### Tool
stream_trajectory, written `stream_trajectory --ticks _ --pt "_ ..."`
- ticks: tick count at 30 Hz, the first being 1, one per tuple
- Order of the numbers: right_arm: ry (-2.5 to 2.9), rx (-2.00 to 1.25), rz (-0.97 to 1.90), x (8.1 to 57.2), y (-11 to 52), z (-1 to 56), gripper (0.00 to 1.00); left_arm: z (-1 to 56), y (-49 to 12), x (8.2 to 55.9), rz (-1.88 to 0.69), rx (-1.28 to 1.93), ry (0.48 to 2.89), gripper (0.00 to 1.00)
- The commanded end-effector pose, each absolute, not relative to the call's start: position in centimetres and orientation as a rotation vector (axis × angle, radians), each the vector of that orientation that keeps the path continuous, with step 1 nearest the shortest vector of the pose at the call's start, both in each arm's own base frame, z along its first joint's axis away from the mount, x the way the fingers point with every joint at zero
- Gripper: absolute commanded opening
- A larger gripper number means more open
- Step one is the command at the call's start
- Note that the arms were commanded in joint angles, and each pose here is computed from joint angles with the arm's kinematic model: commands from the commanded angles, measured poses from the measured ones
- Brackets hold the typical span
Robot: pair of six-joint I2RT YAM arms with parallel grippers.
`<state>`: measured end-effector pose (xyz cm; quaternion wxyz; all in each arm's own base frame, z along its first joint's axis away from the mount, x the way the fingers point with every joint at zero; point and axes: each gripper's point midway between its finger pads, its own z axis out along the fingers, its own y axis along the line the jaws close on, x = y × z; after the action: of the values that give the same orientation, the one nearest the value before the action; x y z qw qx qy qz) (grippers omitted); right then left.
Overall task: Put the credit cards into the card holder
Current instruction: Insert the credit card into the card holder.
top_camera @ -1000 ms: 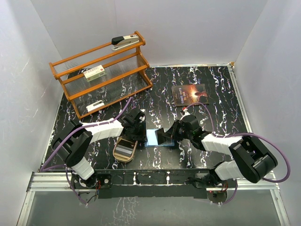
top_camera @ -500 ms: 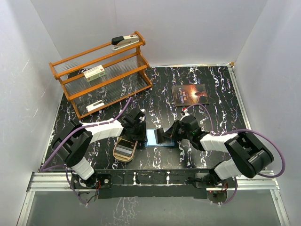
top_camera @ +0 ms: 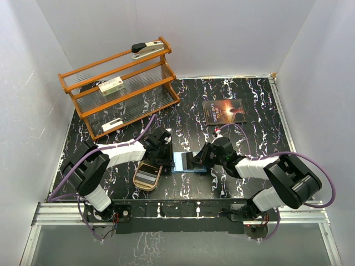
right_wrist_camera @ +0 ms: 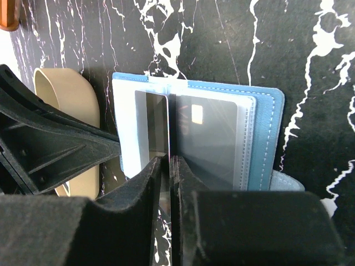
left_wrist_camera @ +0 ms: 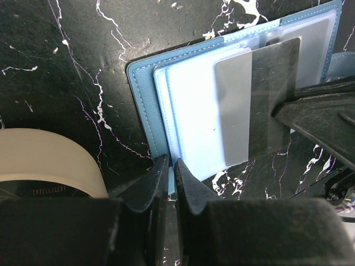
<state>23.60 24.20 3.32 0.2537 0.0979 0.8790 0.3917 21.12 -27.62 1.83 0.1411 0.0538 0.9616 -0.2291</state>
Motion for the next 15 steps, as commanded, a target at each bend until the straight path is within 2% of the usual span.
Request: stream_trajectory --ticks 1,10,15 --pt "2.389 0.250 1.068 23.31 24.78 3.12 0.12 0.74 -27.09 20.39 -0.631 0.155 2.812 0.08" --pt "2.396 0.228 1.053 23.45 25.40 3.18 0.15 0.75 -27.21 20.39 -0.637 0.155 2.811 0.09" --pt "2.399 0.198 1.022 23.94 25.65 3.46 0.22 0.74 -27.26 20.40 -0.640 0.156 2.811 0.08"
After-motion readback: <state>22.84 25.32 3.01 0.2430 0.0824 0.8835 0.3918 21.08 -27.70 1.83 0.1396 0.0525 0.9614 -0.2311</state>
